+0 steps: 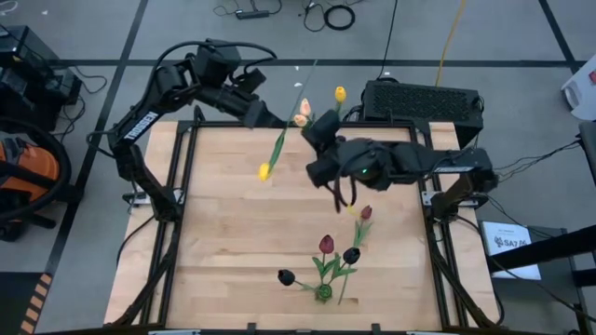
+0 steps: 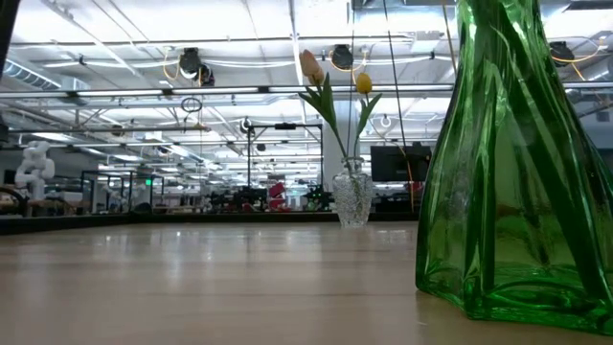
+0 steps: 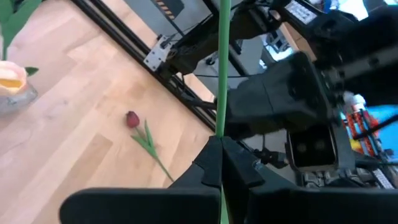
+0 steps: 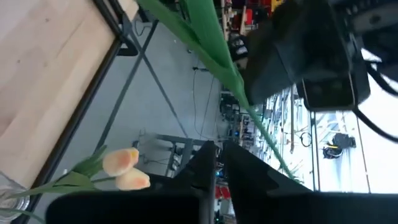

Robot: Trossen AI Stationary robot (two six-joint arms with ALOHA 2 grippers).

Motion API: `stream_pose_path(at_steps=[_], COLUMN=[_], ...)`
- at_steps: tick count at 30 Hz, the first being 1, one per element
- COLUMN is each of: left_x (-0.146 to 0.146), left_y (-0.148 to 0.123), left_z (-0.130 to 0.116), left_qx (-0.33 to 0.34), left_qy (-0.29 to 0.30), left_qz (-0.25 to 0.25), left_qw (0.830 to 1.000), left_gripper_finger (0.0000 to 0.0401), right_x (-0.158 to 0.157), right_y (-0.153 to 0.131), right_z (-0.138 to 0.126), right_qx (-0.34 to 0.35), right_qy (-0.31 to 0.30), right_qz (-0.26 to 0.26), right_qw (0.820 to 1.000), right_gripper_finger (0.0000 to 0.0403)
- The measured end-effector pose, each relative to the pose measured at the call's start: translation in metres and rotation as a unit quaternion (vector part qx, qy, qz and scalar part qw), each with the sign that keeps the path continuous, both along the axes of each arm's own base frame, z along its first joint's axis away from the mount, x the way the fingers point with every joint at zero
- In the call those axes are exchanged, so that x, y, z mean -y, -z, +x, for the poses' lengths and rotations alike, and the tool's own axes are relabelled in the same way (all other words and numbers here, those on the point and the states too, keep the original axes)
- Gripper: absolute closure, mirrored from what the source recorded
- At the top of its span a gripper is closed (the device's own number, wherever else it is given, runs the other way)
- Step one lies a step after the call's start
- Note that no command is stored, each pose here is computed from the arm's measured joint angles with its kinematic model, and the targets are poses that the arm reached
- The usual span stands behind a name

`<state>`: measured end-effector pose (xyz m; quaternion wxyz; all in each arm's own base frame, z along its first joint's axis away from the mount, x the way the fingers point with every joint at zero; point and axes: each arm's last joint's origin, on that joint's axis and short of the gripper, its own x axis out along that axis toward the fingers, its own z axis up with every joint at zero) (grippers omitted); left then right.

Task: Sort flowers into vase by color
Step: Put the yellow tulip into the transparent flower vase

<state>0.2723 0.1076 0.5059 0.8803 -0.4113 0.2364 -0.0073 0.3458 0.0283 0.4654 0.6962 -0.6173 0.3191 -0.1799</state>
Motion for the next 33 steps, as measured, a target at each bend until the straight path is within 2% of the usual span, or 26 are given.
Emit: stream_pose_path(at_steps=[4, 11, 15, 20, 33], left_x=[0.0, 0.0, 0.0, 0.005, 0.018], left_y=[0.001, 0.001, 0.001, 0.001, 0.001], left_z=[0.0, 0.0, 0.0, 0.001, 0.006], left_qx=[-0.004, -0.005, -0.003, -0.001, 0.0], left_qy=[-0.006, -0.006, 0.005, 0.018, 0.047], left_qz=[0.01, 0.011, 0.005, 0.003, -0.001], left_qw=[1.0, 1.0, 1.0, 1.0, 0.999], left_gripper_finger=[0.0401, 0.0401, 0.0401, 0.0401, 0.0401], right_x=[-0.006, -0.008, -0.006, -0.004, 0.001], right_y=[0.002, -0.013, -0.01, 0.0, 0.0], right_z=[0.004, 0.004, 0.008, 0.019, 0.027], right_qx=[-0.007, 0.038, -0.003, -0.046, -0.042], right_qy=[-0.004, -0.002, -0.018, -0.02, -0.014], right_qz=[-0.017, -0.043, -0.083, -0.117, -0.141], right_qw=[1.0, 0.998, 0.996, 0.992, 0.989], right_gripper_finger=[0.0347, 0.0296, 0.0281, 0.0286, 0.0326])
